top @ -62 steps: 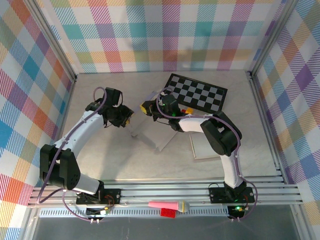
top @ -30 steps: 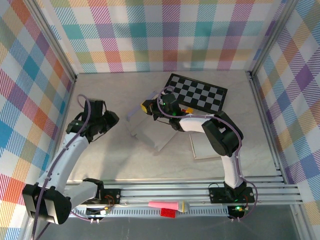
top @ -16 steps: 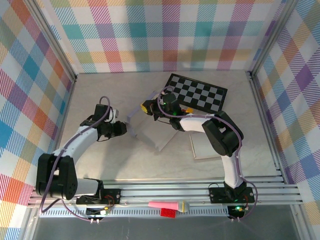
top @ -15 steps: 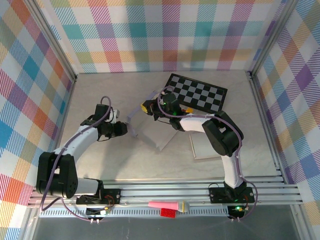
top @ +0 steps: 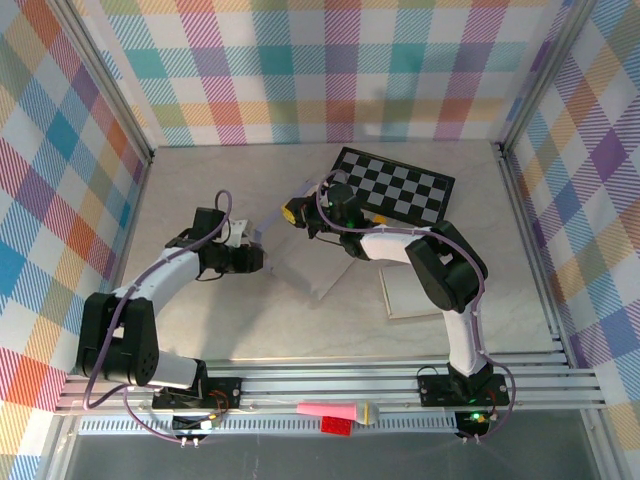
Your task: Fold the paper box
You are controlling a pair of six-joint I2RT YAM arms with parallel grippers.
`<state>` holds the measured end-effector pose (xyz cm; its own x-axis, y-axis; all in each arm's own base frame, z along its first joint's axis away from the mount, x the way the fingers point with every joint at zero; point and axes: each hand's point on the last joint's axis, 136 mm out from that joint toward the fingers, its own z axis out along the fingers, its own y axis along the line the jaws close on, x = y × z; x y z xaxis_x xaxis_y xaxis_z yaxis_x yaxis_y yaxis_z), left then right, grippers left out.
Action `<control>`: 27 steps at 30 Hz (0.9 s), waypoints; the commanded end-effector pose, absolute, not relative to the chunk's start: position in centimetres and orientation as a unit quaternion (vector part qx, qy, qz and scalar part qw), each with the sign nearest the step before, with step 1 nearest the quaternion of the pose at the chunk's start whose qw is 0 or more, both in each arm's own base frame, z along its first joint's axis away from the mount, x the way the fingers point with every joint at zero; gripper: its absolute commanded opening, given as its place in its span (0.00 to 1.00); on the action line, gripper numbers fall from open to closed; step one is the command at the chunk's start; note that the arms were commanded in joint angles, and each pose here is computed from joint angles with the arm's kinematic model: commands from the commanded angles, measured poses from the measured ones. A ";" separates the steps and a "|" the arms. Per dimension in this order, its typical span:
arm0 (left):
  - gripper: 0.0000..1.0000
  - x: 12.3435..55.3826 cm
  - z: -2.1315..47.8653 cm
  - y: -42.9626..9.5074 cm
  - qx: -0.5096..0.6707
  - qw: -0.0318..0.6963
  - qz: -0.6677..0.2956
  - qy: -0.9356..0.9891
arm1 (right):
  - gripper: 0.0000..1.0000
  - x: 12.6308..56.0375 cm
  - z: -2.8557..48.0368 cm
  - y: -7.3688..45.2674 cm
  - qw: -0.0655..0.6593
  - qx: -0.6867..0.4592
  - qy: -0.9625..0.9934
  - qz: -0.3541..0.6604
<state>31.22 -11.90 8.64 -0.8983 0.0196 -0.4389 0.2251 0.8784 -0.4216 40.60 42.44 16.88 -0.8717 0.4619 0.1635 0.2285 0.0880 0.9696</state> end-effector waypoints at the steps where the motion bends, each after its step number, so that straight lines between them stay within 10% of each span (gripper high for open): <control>1: 0.32 32.3 9.7 -12.7 0.095 0.238 -0.244 0.935 | 0.00 40.8 18.2 43.2 0.085 0.226 0.721 0.650; 27: 0.32 32.5 12.0 -13.0 0.162 0.347 -0.209 0.900 | 0.00 40.2 17.1 41.6 0.033 0.246 0.767 0.592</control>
<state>31.71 -12.59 10.93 -0.7564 0.1422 -0.6384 0.4059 0.8675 -0.2877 40.68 42.03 16.14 -0.8719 0.4362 0.2223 0.3178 0.1588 0.9348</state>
